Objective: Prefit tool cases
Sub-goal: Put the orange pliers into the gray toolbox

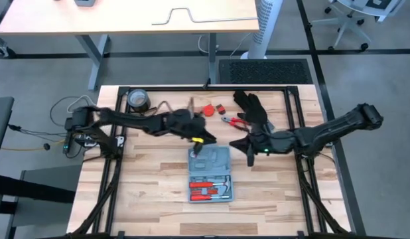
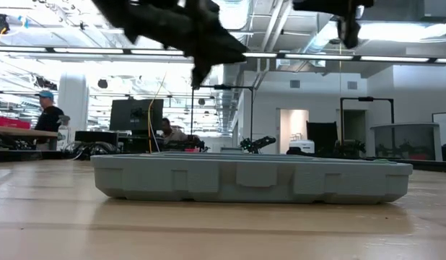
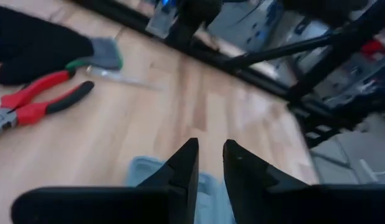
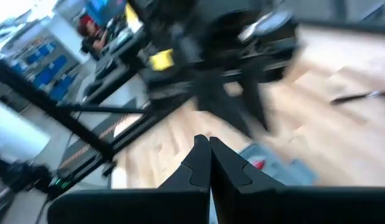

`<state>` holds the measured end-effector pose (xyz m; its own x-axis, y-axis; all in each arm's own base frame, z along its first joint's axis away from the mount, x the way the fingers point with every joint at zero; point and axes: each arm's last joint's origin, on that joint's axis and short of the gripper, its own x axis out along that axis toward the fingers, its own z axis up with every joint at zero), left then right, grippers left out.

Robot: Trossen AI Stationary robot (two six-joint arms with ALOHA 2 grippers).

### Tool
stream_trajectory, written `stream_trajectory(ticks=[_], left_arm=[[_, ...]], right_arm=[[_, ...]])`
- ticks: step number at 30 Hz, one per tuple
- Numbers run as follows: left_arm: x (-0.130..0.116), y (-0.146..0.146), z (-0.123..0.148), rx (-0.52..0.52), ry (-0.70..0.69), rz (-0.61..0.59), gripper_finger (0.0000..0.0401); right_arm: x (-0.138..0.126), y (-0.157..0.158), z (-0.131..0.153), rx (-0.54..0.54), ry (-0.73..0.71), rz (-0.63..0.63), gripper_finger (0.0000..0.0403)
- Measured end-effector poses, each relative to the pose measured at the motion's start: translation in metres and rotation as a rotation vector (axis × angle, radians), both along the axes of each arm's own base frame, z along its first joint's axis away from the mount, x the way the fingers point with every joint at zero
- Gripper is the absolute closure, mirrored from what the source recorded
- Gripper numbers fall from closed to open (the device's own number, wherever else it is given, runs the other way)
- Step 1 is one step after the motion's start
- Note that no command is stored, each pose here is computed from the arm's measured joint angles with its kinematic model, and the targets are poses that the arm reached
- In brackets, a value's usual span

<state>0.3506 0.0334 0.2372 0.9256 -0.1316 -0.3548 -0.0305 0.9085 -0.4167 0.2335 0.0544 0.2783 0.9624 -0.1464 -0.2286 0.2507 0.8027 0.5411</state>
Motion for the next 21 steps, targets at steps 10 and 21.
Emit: stream_trajectory(ticks=[10, 21], left_arm=[[-0.059, -0.005, -0.005, -0.025, -0.028, 0.089, 0.0336], [-0.059, -0.012, 0.009, 0.016, -0.15, 0.045, 0.0336]], right_arm=[[-0.028, 0.002, -0.03, 0.021, 0.019, -0.087, 0.0397], [-0.019, -0.002, -0.059, 0.076, -0.103, -0.118, 0.0397]])
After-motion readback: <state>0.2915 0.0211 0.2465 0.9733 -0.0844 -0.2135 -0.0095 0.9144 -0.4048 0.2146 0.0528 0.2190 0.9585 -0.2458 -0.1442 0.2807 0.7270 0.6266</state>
